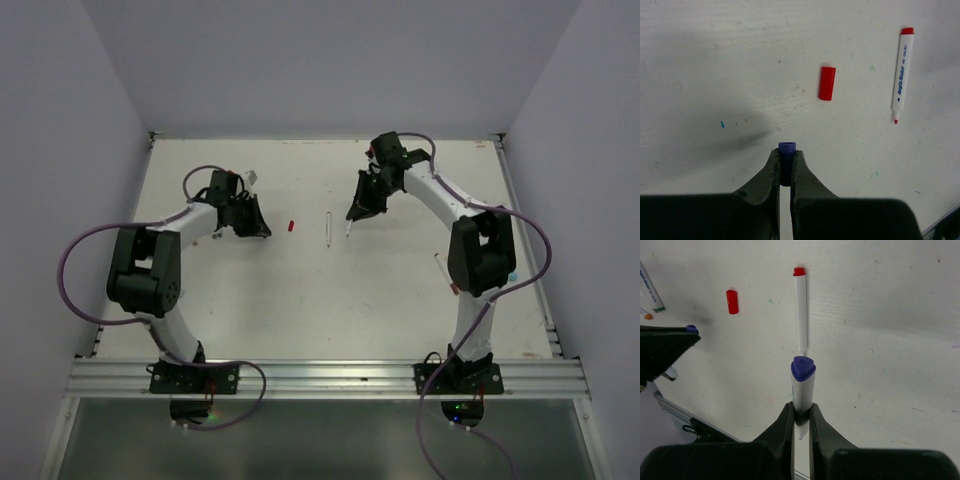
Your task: Open the pen caps
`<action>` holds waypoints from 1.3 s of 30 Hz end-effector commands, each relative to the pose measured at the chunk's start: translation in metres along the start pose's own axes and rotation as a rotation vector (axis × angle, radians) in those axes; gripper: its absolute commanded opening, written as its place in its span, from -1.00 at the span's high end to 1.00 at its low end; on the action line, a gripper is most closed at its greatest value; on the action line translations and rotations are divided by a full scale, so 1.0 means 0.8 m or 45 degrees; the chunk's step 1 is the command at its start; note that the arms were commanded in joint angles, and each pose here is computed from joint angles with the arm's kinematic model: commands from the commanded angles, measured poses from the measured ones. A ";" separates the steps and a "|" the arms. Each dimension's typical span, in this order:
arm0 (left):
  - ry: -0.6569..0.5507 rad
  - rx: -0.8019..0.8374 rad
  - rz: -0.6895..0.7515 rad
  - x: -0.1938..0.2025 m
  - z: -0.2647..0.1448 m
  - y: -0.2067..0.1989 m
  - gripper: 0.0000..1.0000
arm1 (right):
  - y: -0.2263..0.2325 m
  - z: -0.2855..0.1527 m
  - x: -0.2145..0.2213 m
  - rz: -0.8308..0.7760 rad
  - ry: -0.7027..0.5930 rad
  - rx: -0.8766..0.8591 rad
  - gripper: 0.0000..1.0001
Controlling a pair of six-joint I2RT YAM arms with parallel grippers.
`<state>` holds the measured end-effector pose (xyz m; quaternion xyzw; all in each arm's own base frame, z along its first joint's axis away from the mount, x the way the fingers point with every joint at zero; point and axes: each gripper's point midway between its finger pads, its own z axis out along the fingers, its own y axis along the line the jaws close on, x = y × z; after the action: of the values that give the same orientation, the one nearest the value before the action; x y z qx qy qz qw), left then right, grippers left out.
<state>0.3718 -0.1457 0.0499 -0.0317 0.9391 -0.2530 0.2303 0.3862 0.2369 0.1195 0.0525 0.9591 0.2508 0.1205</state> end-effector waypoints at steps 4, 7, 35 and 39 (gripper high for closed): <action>-0.036 -0.099 0.154 -0.043 0.014 0.000 1.00 | -0.010 0.004 0.005 -0.061 0.054 0.071 1.00; -0.019 -0.130 0.164 -0.049 0.022 -0.002 1.00 | -0.013 0.013 0.004 -0.069 0.063 0.077 1.00; 0.082 -0.154 0.231 -0.043 0.070 -0.024 0.69 | -0.038 0.078 -0.010 -0.083 0.124 0.146 1.00; 0.089 -0.161 0.230 -0.045 0.072 -0.026 0.59 | -0.036 0.080 -0.008 -0.098 0.132 0.143 1.00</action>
<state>0.4175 -0.1790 0.0212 0.0375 0.9635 -0.1712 0.2022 0.4025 0.2368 0.0438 0.0267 0.9785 0.1940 0.0646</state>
